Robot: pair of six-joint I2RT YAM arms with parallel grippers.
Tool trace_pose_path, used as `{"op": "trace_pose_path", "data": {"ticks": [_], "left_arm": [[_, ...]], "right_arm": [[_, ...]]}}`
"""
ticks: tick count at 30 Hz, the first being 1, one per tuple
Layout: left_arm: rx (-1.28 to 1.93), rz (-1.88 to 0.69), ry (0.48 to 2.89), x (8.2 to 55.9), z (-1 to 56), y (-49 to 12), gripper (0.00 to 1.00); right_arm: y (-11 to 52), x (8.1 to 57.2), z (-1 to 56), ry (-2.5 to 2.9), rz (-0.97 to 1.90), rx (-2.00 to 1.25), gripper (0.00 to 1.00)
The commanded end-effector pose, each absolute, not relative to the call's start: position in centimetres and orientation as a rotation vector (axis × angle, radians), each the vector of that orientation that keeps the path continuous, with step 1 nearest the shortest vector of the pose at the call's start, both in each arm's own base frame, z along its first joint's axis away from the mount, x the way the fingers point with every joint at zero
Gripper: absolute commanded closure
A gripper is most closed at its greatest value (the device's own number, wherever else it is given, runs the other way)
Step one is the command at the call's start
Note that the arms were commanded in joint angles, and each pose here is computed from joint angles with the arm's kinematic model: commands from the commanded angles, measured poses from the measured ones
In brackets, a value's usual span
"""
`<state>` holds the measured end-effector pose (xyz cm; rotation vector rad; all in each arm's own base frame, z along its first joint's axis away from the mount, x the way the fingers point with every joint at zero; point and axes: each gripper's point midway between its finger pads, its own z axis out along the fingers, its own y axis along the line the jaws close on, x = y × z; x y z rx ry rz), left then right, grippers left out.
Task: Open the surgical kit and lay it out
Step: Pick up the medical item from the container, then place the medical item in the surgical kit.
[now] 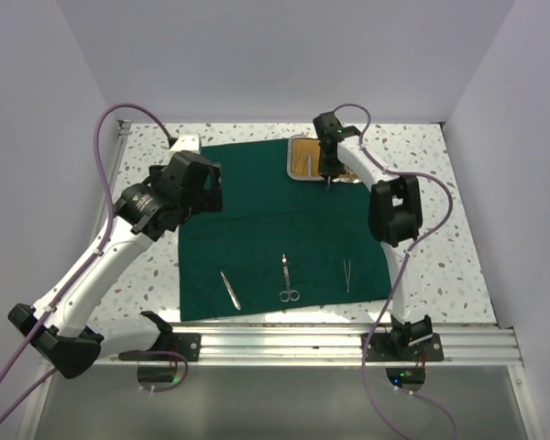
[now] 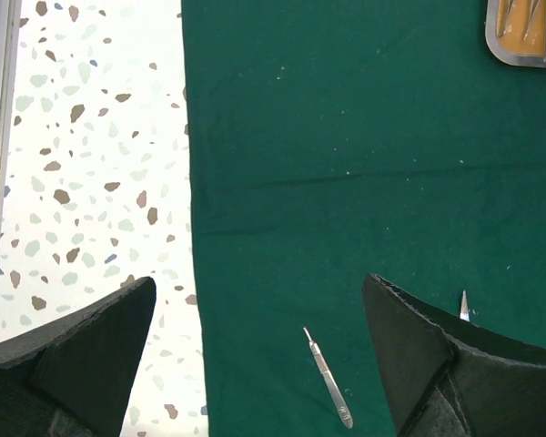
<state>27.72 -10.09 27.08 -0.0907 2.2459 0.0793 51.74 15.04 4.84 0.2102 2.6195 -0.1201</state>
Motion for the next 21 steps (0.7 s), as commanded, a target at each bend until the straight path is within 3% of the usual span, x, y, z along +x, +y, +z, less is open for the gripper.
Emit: {"op": "trace_pose_path", "data": {"ticks": [1,13,21], "left_arm": [[-0.086,0.039,2.185,29.0,29.1,-10.6,0.00],[-0.076,0.014,2.130,30.4,31.8,-10.8,0.00],[-0.085,0.002,2.074,30.8,34.5,-10.4,0.00]], "right_arm": [[18.2,48.7,11.6,2.529,-0.004,0.151,1.00],[33.8,30.2,9.4,2.680,0.301,-0.190,1.00],[40.6,21.9,6.7,2.734,0.437,-0.365,1.00]]}}
